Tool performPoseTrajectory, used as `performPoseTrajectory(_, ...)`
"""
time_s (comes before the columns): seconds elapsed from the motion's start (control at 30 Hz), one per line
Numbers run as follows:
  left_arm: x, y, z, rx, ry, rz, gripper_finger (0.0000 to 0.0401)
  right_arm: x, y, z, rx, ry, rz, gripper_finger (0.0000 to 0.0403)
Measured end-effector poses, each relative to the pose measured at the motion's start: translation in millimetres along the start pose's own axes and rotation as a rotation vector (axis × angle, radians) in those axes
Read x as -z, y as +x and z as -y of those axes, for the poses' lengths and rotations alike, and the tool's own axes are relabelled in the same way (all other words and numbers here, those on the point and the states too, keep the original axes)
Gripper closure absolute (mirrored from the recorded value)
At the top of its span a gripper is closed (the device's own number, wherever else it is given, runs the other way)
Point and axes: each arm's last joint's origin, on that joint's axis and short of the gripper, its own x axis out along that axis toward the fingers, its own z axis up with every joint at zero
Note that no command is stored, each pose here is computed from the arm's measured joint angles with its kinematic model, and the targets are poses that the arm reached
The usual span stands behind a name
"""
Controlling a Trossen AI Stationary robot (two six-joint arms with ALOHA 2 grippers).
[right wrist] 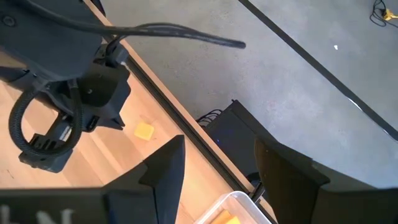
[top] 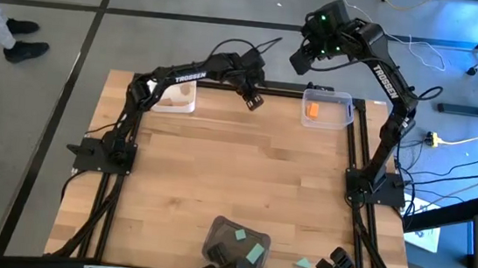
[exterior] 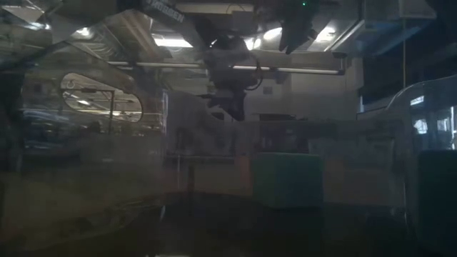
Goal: Sort & place blocks by color
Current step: Put the yellow block into the transparent bin
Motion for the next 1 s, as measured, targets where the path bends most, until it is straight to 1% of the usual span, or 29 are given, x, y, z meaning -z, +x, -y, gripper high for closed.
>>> performPoseTrajectory(0.17,0,0,-4,-0.003,-0.047,0.002,0.0400,0,0,0,-0.002,-0.001,0.000,0.0208)
performPoseTrajectory(0.37,2,-1,-13,-0.012,-0.074,-0.026,0.0401,1,1,-1,-0.037,-0.035,-0.008,0.0208)
performPoseTrajectory(0.47,4,-8,-19,-0.019,-0.067,-0.047,0.0401,1,6,-1,-0.050,-0.122,-0.028,0.0208)
performPoseTrajectory(0.53,3,-19,-26,-0.023,-0.064,-0.048,0.0401,3,13,-2,-0.100,-0.211,-0.056,0.0208)
performPoseTrajectory(0.6,2,-31,-34,-0.020,-0.063,-0.048,0.0401,4,22,-2,-0.183,-0.295,-0.070,0.0208)
performPoseTrajectory(0.67,4,-43,-43,-0.023,-0.074,-0.064,0.0401,5,34,-4,-0.272,-0.357,-0.081,0.0208)
performPoseTrajectory(0.73,3,-57,-51,-0.033,-0.081,-0.051,0.0401,5,49,-6,-0.328,-0.414,-0.091,0.0208)
performPoseTrajectory(0.8,3,-73,-58,-0.044,-0.095,-0.041,0.0401,5,65,-7,-0.338,-0.461,-0.118,0.0210)
performPoseTrajectory(0.87,3,-87,-64,-0.054,-0.109,-0.024,0.0401,6,79,-6,-0.310,-0.507,-0.155,0.0219)
performPoseTrajectory(0.93,4,-100,-70,-0.065,-0.123,-0.016,0.0401,8,93,-2,-0.271,-0.534,-0.198,0.0237)
performPoseTrajectory(1.0,4,-111,-73,-0.073,-0.130,0.006,0.0401,10,106,4,-0.268,-0.532,-0.226,0.0263)
